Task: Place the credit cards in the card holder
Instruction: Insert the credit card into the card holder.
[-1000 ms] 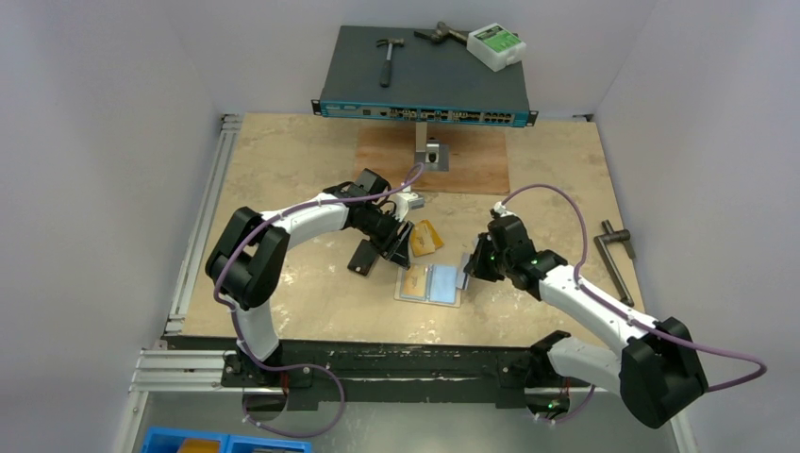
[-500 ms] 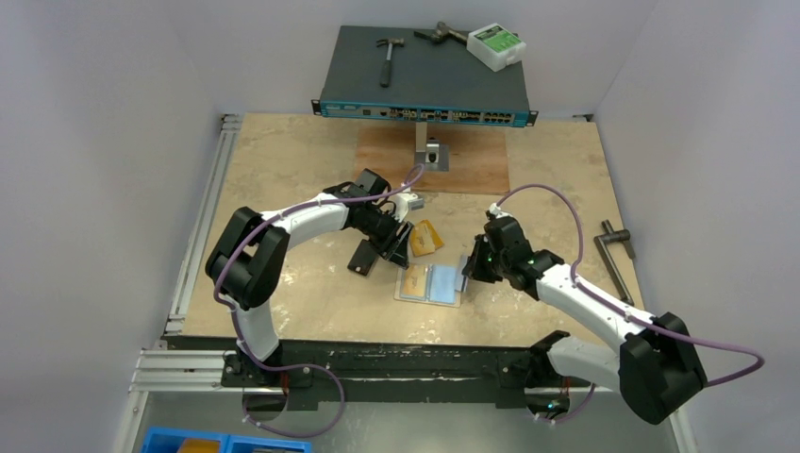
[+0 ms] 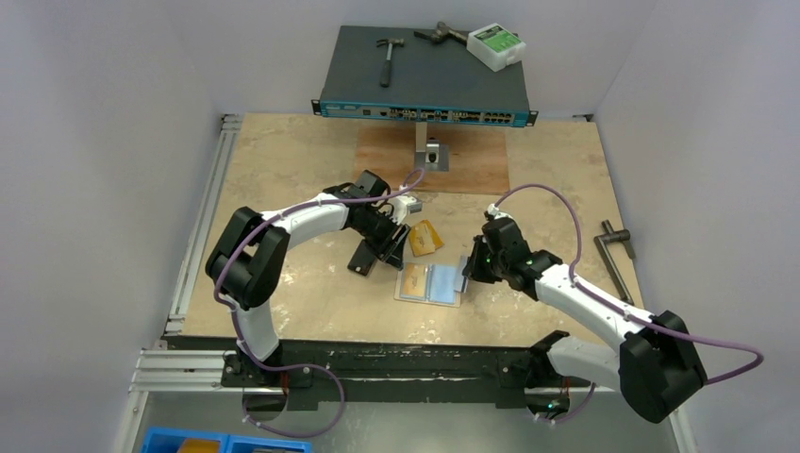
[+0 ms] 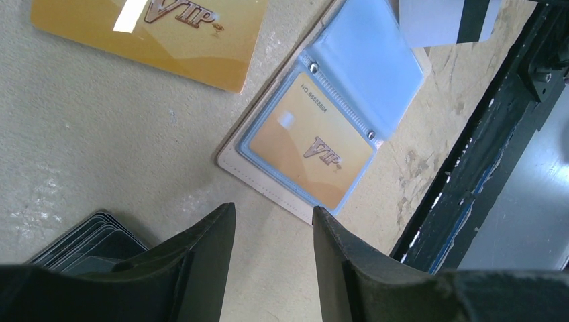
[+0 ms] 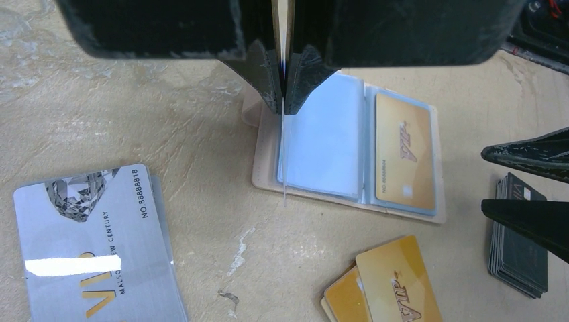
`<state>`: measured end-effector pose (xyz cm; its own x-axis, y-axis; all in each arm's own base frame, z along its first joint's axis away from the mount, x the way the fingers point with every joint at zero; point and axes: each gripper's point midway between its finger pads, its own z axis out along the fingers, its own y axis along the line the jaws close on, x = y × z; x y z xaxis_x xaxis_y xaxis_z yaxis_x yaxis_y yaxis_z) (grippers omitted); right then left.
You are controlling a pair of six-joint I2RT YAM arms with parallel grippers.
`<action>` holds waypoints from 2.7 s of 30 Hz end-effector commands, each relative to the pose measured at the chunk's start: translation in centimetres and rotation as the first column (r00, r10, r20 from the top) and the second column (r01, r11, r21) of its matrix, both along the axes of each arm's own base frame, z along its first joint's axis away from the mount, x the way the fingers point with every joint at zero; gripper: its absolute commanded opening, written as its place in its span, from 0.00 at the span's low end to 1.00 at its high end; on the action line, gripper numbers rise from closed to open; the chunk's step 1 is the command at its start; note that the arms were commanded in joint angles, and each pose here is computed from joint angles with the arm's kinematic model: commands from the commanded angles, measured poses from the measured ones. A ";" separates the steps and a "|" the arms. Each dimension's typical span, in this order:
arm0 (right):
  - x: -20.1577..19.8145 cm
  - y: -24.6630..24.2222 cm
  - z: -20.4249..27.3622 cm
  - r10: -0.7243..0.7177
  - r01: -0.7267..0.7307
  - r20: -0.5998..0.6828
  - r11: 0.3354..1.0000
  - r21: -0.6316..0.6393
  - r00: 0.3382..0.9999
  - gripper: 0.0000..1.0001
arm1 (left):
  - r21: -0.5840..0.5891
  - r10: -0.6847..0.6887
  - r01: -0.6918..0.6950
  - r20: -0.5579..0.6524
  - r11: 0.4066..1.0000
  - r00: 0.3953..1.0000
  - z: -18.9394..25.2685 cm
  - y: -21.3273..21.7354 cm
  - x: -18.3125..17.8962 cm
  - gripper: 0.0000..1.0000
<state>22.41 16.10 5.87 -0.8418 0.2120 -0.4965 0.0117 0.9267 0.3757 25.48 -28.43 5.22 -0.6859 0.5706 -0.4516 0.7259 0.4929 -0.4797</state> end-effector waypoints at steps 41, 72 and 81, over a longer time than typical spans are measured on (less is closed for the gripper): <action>-0.4 0.2 1.2 -0.016 0.012 0.060 0.998 0.064 0.998 0.00 | 0.096 -0.026 0.020 0.061 0.995 0.998 -2.0 0.7 0.8 0.44; -1.9 0.1 0.3 -0.056 0.052 0.027 0.991 0.124 0.998 0.00 | 0.254 -0.227 0.153 0.297 0.955 0.927 -3.2 -0.4 -0.1 0.46; -1.8 0.2 0.1 -0.063 0.058 0.030 0.989 0.135 0.998 0.00 | 0.267 -0.243 0.162 0.307 0.950 0.920 -3.3 -0.6 -0.3 0.46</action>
<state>20.38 15.95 5.75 -0.8151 0.3174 -0.4846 0.0526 0.8736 0.4838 25.24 -29.29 2.00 -0.4076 0.7825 -0.4707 0.9083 0.4007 -0.1203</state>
